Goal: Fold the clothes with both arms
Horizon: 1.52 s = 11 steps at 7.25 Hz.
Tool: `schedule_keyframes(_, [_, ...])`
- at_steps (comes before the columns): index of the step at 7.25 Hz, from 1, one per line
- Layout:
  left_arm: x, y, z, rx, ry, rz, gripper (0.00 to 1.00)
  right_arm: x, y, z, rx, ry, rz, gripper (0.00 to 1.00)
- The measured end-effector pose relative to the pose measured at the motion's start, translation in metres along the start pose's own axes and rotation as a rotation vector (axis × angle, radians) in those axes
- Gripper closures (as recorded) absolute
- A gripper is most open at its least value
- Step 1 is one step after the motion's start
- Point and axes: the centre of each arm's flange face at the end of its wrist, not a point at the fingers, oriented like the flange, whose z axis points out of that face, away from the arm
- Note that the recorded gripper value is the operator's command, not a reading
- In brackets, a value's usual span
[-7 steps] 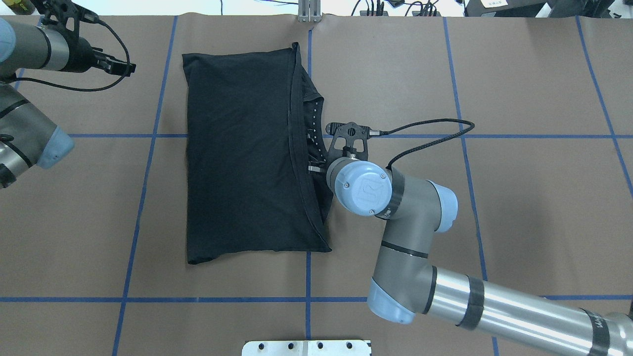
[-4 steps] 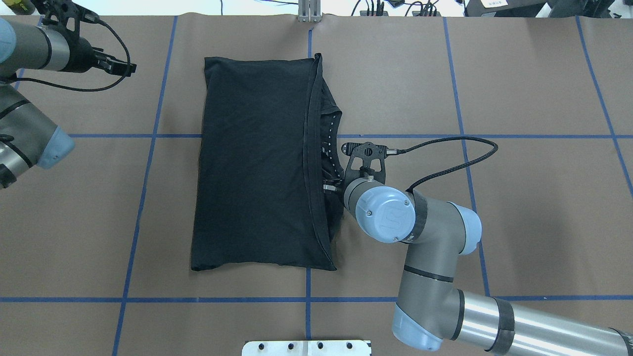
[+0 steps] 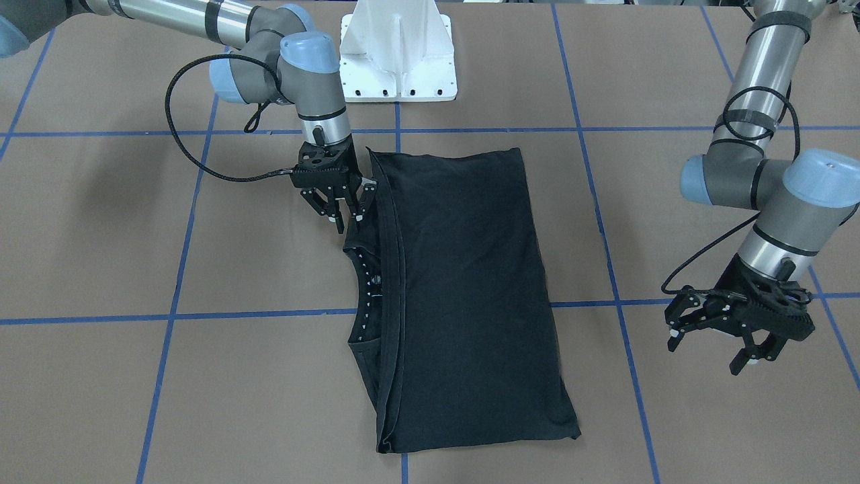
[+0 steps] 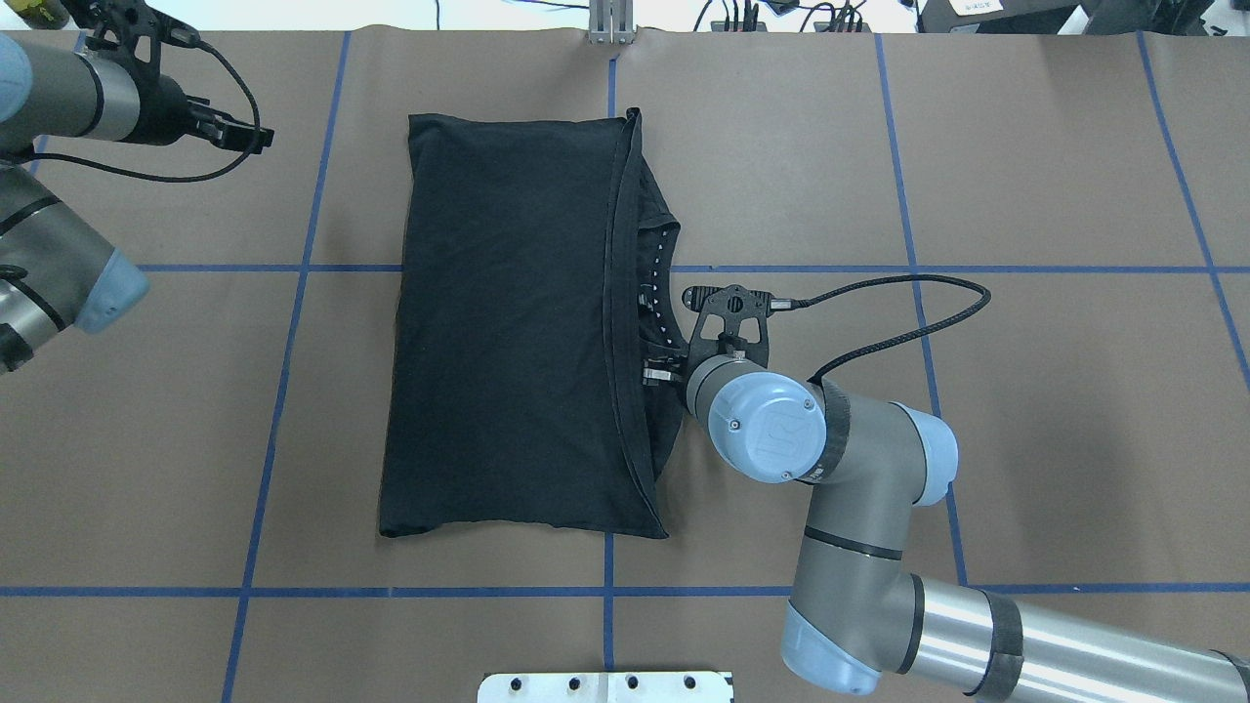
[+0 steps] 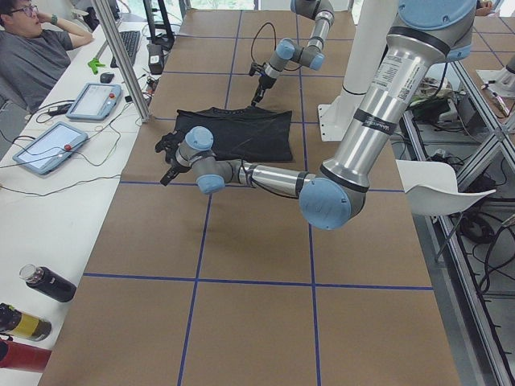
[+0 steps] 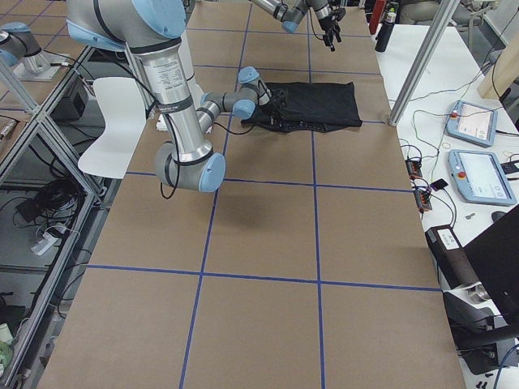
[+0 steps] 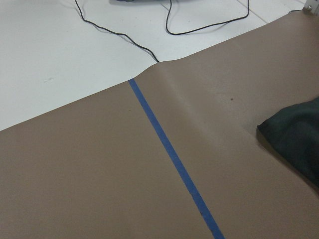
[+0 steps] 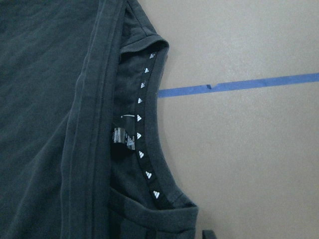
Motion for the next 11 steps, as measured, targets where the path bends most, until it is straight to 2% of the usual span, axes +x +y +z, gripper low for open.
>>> schedule_keyframes(3, [0.000, 0.001, -0.001, -0.002, 0.002, -0.001, 0.00, -0.059, -0.044, 0.001, -0.024, 0.090, 0.016, 0.00])
schedule_keyframes(5, [-0.001, 0.002, -0.001, -0.004, 0.002, -0.004, 0.00, -0.120, -0.066, 0.041, -0.035, 0.185, 0.003, 0.00])
schedule_keyframes(7, [-0.001, 0.003, 0.000, -0.005, 0.003, -0.012, 0.00, -0.130, -0.067, 0.061, -0.083, 0.291, -0.070, 0.00])
schedule_keyframes(8, [-0.001, 0.003, 0.000, -0.005, 0.003, -0.013, 0.00, -0.128, -0.066, 0.065, -0.103, 0.325, -0.104, 0.00])
schedule_keyframes(11, [0.000, 0.002, 0.000, -0.005, 0.005, -0.014, 0.00, -0.122, -0.062, 0.069, -0.135, 0.378, -0.159, 0.00])
